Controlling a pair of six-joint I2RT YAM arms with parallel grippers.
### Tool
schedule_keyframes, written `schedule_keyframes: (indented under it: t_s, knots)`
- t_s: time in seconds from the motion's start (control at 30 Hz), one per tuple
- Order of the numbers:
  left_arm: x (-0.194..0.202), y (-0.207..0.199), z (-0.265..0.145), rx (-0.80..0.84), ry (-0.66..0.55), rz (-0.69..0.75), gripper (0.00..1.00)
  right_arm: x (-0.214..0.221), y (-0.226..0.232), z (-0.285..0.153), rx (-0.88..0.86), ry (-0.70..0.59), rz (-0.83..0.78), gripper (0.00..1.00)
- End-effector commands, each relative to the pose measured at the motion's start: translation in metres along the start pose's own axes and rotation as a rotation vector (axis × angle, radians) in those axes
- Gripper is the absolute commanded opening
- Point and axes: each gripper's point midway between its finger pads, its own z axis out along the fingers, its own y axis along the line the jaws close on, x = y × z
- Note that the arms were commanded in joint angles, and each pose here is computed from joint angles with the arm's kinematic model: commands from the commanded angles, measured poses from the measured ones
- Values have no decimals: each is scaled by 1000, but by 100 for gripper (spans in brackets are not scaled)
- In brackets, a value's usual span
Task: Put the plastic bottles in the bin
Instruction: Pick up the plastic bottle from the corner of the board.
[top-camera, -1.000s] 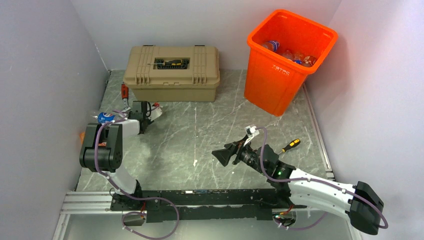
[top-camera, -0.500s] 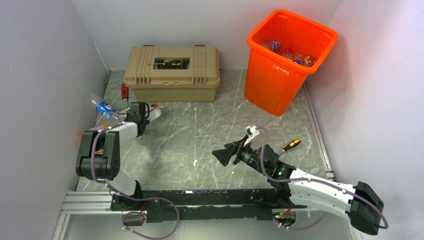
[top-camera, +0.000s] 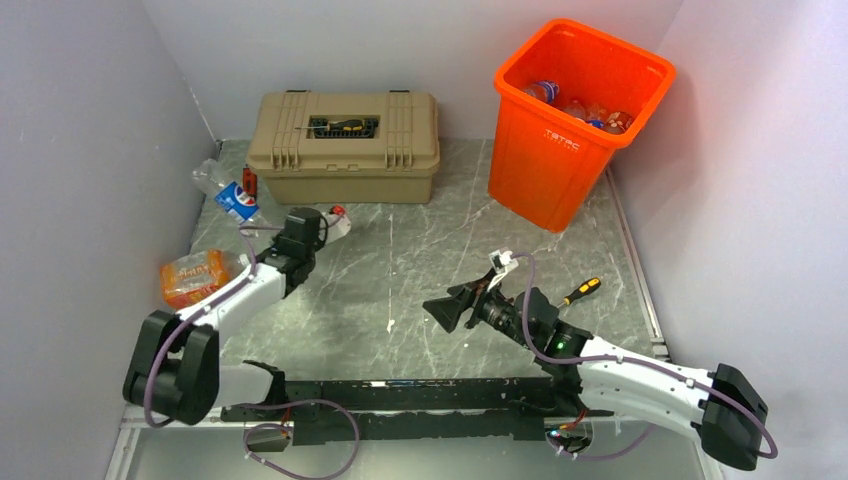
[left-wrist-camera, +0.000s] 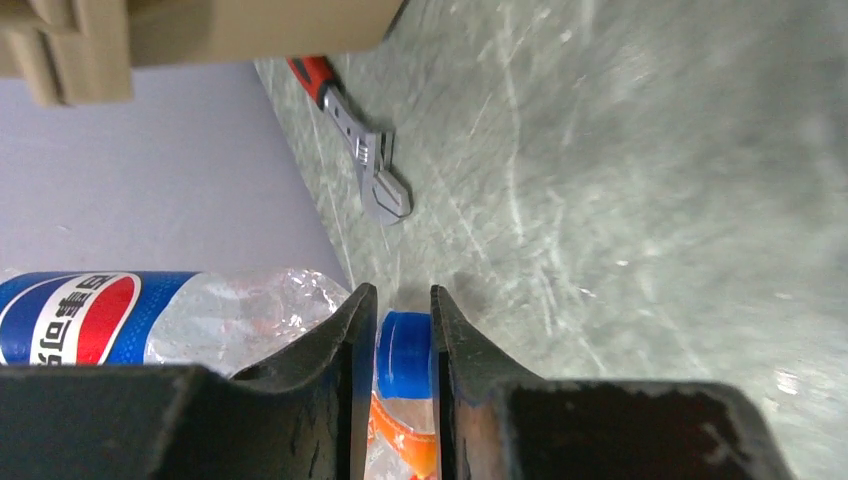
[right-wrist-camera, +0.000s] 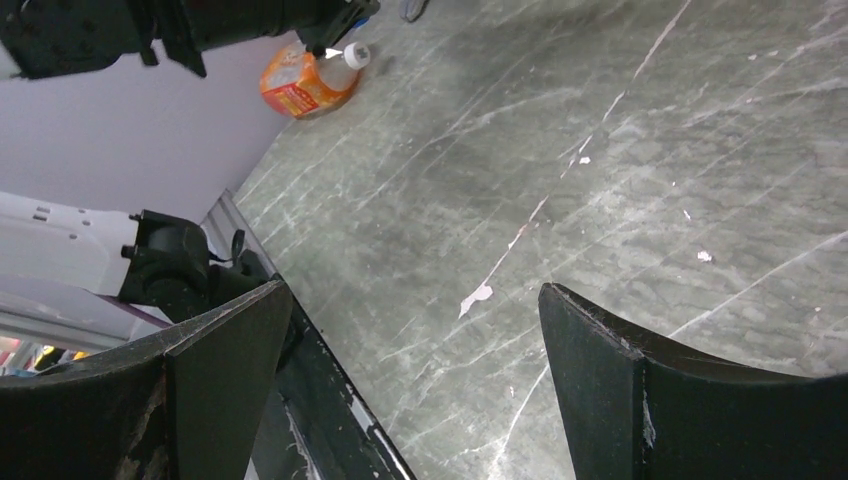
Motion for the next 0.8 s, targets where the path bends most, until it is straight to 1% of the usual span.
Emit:
schedule_keyframes:
  t_s: [0.0, 0.13, 0.2, 0.3, 0.37, 0.43, 0.6, 0.67, 0.77]
  knots:
    - [-25, -7, -47, -56, -12, -53, 0, -41, 21, -1, -30, -104, -41, 99]
    - [-59, -19, -99, -106, -94, -42, 0, -59, 23, -9, 0, -141, -79, 99]
    - [-85, -33, -131, -106, -190, -6, 0, -70, 24, -15, 22, -155, -104, 99]
    - [-113, -52, -167, -106, -307, 60, 0, -90, 28, -29, 58, -171, -137, 99]
    - [-133, -69, -186, -91, -381, 127, 0, -114, 42, -41, 43, -199, -152, 99]
    - [-152, -87, -204, -84, -469, 195, 0, -132, 56, -53, 35, -195, -174, 99]
    - [-185, -116, -237, -74, -658, 238, 0, -188, 106, -83, -43, -221, -226, 100]
    - [-193, -127, -251, -78, -742, 266, 0, -198, 124, -85, -87, -192, -255, 100]
    - [-197, -146, -268, -80, -842, 327, 0, -192, 144, -72, -143, -63, -303, 100]
